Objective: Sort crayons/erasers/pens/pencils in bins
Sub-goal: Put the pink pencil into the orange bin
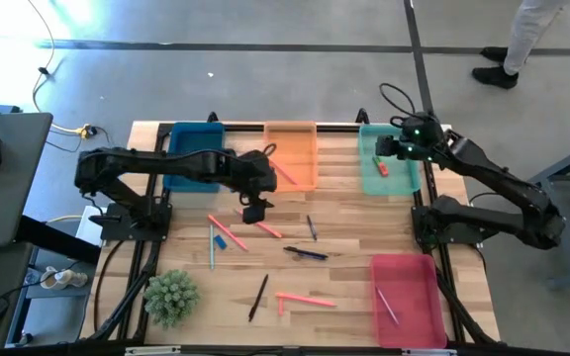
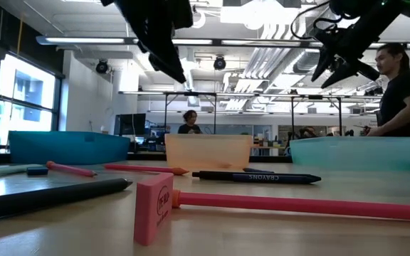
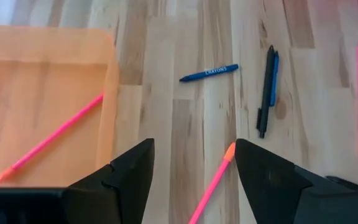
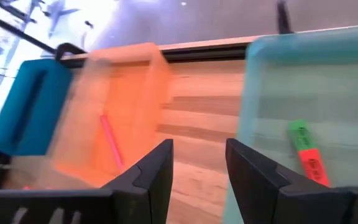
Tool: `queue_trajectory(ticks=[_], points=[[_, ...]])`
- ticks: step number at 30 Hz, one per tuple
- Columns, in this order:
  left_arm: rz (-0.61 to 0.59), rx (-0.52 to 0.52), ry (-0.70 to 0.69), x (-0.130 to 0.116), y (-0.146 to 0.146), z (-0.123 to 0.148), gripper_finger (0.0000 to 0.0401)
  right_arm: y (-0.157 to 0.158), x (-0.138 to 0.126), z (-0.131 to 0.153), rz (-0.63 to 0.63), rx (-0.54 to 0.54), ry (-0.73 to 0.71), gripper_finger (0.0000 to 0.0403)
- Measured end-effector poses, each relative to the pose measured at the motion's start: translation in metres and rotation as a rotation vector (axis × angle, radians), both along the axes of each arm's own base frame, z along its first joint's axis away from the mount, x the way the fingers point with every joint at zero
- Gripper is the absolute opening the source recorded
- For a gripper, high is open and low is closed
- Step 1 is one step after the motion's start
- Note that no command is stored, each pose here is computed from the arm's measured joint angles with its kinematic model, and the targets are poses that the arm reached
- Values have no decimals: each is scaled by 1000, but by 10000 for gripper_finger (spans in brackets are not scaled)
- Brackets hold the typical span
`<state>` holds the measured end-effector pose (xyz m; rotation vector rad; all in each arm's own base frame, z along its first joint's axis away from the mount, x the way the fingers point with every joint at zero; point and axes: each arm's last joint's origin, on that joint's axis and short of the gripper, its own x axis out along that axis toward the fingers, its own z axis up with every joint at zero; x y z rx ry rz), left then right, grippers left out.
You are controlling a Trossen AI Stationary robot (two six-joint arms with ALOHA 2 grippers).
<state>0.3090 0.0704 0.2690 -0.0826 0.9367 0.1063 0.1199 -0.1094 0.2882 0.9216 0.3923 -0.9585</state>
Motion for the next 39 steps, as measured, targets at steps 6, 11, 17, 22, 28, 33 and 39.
queue_trajectory(ticks=[6, 11, 17, 22, 28, 33, 39], points=[[-39, 0, 52, 16, -7, -17, 212, 10, 8, 0, 6, -6, 1, 139], [-58, -1, 118, 26, -13, -36, 212, 15, 12, 0, -7, -22, 12, 139], [-96, -2, 192, 37, -26, -61, 211, 16, 16, -2, 3, -17, 23, 139], [-101, 43, 224, 46, -34, -79, 211, 15, 18, -4, -9, -4, 27, 139], [-122, 43, 256, 54, -41, -98, 211, 14, 21, -7, -6, 3, 45, 139], [-136, 43, 267, 56, -46, -104, 211, 12, 23, -9, -7, 9, 59, 139], [-153, 82, 268, 56, -48, -105, 211, 12, 24, -9, -12, 8, 63, 139]])
